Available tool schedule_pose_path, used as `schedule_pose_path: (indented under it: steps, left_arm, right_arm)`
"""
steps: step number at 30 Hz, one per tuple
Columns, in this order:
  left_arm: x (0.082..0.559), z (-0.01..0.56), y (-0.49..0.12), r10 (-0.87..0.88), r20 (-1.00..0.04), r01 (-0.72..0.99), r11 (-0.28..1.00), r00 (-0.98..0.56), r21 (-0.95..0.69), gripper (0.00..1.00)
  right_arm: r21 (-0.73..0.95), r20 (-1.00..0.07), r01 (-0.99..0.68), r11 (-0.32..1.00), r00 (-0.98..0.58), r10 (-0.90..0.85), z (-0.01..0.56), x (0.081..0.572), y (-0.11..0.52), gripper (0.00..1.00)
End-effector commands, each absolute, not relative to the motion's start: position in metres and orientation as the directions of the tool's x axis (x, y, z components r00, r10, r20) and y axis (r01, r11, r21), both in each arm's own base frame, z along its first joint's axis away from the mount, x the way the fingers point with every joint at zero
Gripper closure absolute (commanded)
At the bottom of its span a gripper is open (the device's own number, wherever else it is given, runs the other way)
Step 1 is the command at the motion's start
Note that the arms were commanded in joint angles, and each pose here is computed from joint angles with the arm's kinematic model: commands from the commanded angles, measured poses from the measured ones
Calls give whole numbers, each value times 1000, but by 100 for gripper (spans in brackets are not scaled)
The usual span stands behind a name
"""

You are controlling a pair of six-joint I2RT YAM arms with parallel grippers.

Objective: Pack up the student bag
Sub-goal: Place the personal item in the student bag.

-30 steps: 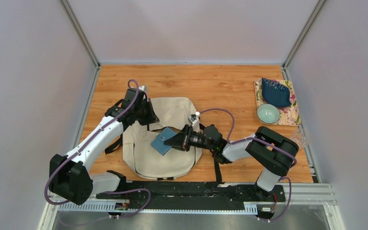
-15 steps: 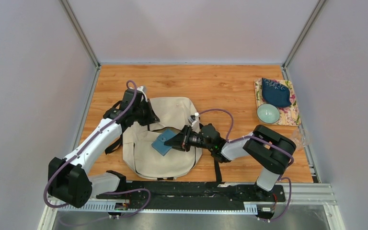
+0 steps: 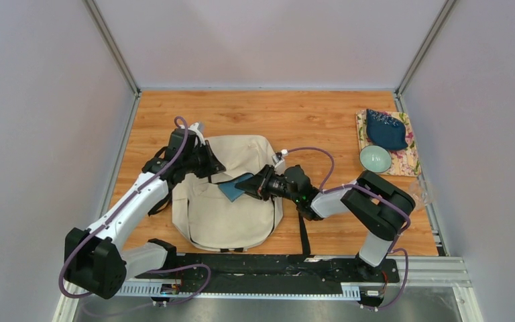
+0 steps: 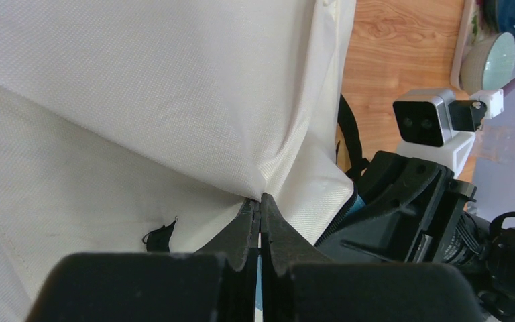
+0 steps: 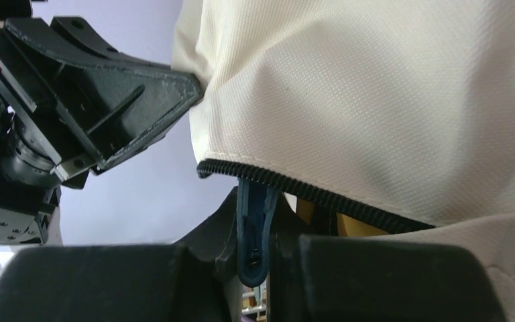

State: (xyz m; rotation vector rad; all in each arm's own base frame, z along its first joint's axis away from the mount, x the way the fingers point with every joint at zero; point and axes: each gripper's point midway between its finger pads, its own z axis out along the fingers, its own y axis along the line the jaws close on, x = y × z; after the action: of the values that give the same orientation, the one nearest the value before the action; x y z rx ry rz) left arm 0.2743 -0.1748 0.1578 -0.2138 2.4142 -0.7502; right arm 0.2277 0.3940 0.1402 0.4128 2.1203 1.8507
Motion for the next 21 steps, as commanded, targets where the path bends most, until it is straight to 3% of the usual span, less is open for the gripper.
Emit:
schedule_pose_path:
  steps: [1,7,14,17,21]
  left_arm:
    - [267,188,-202,-337,-470,109,708,-816,-698,100]
    - [263,188,-209,-361,-423,88,666,-831,-741,100]
    - [264,184,-213,-378,-393,70,640,-838,-765,100]
    - [264,180,-213,-379,-388,66,639,-840,-766,100]
    - [264,173,-212,-379,-387,55,651,-840,-757,100]
  right_arm:
    - [992,-113,-54,116,-794,597,174,278,381,100]
    - [976,-207,-95,198,-702,682,186,306,362,100]
    - [970,-238,-129,207,-685,688,204,328,368,100]
    - [962,-258,-125,244,-710,655,192,324,381,100]
    - [920,-303,-55,388,-729,614,146,312,391,97]
